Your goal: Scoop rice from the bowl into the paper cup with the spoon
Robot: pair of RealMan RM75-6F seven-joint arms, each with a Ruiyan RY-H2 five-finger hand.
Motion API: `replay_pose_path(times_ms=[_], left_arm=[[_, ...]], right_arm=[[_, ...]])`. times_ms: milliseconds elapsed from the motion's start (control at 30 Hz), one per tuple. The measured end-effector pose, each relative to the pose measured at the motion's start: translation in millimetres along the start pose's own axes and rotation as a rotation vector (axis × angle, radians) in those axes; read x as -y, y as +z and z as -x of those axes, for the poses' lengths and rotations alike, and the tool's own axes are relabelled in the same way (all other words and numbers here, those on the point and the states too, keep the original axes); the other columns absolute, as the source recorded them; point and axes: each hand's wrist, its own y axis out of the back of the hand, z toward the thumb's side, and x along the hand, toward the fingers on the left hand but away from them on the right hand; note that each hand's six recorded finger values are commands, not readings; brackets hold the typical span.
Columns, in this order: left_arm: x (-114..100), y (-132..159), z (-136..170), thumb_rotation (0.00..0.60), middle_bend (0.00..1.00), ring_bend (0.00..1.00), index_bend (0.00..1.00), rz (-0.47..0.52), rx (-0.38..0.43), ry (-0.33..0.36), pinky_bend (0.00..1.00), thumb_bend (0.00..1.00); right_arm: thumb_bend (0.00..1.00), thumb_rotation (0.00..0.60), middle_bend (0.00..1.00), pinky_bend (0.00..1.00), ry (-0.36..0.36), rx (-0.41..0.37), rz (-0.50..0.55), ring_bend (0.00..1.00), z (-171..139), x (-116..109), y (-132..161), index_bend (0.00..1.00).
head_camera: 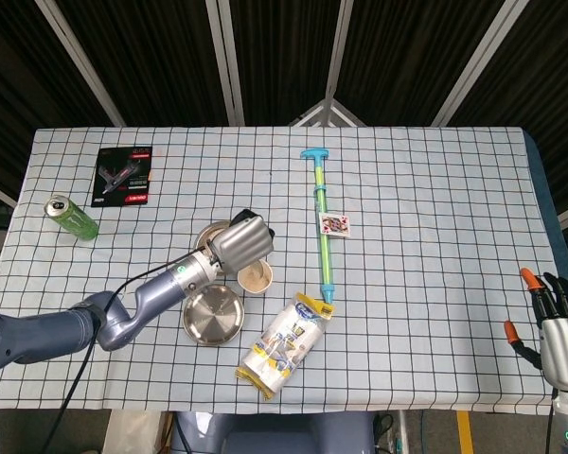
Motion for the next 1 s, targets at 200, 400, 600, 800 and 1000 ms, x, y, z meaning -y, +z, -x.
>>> replay_pose_path(times_ms=[200,400,600,800,1000], left_arm=[[2,1,2,0.6,1.0,1.0,0.56,-0.081,0.046,0.037,1.0,0.62],[1,2,1,0.6,1.0,1.0,0.56,-0.113,0.063,0.056,1.0,0.62],[-3,1,0,0.6,1.0,1.0,0.56,-0.136,0.045,0.086,1.0,0.62],[-6,-2,1,0.6,1.0,1.0,0.56,-0.204,0.009,0.123,1.0,0.62],[-14,-2,3,0.6,1.0,1.0,0.56,-0.28,-0.006,0.171,1.0,0.62]], right_arm=[[0.38,0.6,0.22,0.14,-0.001,0.0,0.0,0.13,0,0,0,0.07],[0.38,0.6,0.22,0.14,-0.003,0.0,0.0,0.13,0,0,0,0.07],[0.38,0.6,0.22,0.14,-0.002,0.0,0.0,0.13,0,0,0,0.07],[0.38,0.6,0.22,0.14,-0.002,0.0,0.001,0.13,0,0,0,0.07],[0.38,0.6,0.22,0.14,-0.002,-0.001,0.001,0.13,0,0,0,0.07]])
